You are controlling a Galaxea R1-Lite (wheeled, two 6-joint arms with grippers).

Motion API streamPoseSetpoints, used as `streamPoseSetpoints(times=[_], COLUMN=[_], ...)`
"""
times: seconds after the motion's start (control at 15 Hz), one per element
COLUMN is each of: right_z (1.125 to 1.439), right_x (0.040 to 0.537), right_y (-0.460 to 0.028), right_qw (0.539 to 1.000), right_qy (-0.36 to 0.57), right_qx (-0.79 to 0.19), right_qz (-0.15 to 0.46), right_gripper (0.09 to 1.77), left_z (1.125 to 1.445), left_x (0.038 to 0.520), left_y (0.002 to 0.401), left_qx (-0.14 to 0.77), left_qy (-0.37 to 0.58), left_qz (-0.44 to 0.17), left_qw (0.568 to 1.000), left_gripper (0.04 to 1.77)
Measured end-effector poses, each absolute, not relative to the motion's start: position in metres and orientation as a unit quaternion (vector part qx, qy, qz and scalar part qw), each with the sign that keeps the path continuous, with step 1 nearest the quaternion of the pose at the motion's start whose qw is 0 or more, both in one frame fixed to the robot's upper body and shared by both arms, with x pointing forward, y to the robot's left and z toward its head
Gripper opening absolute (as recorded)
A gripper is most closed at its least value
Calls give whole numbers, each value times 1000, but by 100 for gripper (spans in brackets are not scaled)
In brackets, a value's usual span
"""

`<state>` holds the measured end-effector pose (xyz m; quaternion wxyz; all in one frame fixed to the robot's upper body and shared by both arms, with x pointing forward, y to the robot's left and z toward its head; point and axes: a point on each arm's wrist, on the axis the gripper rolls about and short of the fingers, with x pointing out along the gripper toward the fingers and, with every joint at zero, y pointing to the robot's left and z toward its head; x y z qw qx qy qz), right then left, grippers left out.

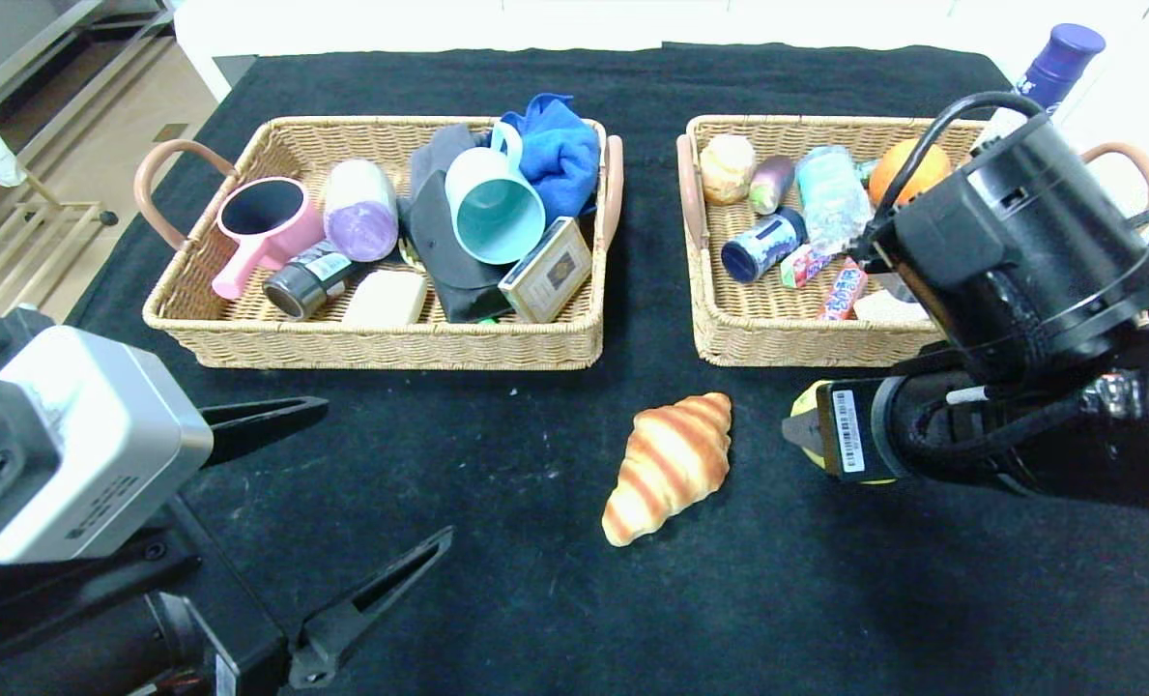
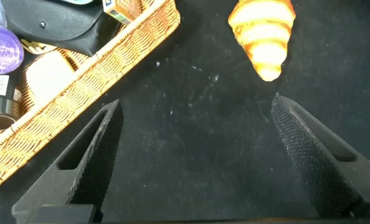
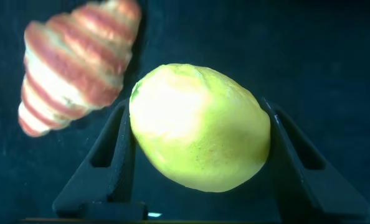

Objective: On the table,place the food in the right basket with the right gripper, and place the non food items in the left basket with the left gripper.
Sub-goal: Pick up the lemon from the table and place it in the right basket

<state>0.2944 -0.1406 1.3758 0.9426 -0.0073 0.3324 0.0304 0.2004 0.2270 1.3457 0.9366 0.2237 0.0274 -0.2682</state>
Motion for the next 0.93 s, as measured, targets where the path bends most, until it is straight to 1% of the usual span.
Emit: streamPoseSetpoints(times=[0.13,0.4,0.67,0.93], right_z=[1384,1407,1414,1420], right_x=[298,312,324,339], right_y=[-145,-147,-153,-167], right_qw=[951,976,984,990], right_qy=[307,217,175,141], right_qx=[-23,-5,10,23], right_qz=[28,26,13,-18], right_gripper=[124,124,124,124], left_z=[1346,1346,1345,1343], left_x=[200,201,201,202], left_y=[227,227,227,226], left_qx=[224,222,222,225], left_qy=[28,26,27,31], left_qz=[-268,-267,-268,-269], left_qw=[937,937,937,936], left_gripper=[172,172,172,172])
